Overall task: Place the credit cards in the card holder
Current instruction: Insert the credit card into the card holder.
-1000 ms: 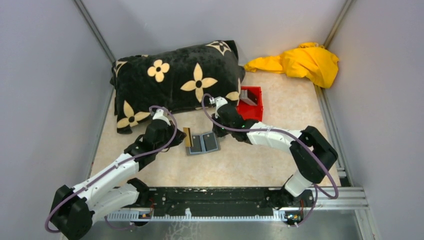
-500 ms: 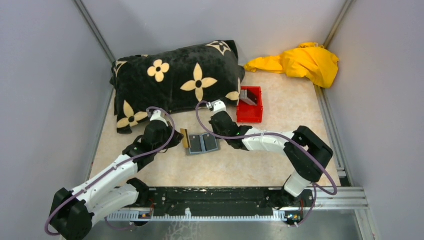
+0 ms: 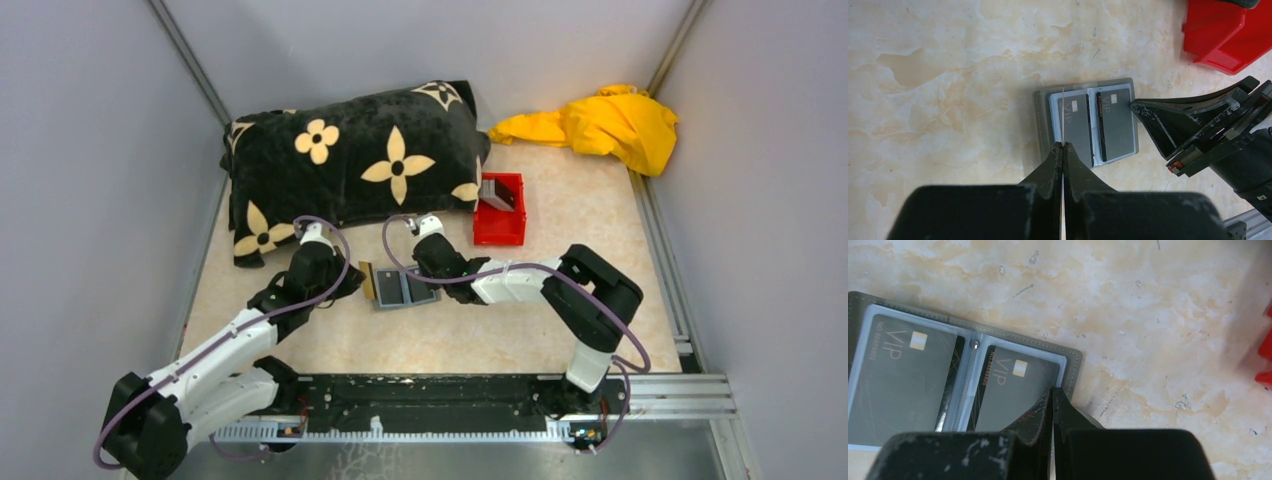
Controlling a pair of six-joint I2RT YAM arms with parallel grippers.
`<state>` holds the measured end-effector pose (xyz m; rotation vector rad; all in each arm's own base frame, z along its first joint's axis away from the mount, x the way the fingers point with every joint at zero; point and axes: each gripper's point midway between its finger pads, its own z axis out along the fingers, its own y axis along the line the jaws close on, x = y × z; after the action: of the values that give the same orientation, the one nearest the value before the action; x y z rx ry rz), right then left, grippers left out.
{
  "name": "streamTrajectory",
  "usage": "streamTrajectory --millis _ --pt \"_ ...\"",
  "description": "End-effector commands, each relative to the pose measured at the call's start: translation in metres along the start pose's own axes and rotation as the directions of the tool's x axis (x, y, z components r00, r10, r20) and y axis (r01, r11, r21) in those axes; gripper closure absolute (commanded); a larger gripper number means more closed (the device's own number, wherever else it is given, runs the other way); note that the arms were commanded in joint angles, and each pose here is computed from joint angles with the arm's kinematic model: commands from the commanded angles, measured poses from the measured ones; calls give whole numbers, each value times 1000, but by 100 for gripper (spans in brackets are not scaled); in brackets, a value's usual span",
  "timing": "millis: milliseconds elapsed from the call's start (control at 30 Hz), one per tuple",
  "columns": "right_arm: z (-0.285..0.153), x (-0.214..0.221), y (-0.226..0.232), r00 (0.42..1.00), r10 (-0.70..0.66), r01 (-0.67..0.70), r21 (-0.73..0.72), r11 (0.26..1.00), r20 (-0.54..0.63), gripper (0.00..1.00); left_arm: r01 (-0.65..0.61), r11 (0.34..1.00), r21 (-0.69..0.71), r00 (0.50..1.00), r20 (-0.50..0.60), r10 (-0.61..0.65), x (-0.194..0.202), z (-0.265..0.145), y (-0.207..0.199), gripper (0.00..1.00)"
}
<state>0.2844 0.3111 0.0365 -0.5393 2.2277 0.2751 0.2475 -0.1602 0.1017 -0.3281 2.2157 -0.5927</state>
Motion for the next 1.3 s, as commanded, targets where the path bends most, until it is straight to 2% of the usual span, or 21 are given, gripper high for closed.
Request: streamTrajectory --millis 0,933,1267 --pt "2 -18 17 999 25 -23 -39 999 45 100 1 1000 -4 1000 -13 -1 4 3 5 100" --pt "11 7 16 1000 24 -24 -29 999 -12 100 47 999 -4 998 -48 -47 19 11 17 100" --pt "13 13 16 999 22 -23 -28 999 -27 100 151 988 25 988 23 -151 15 4 22 100"
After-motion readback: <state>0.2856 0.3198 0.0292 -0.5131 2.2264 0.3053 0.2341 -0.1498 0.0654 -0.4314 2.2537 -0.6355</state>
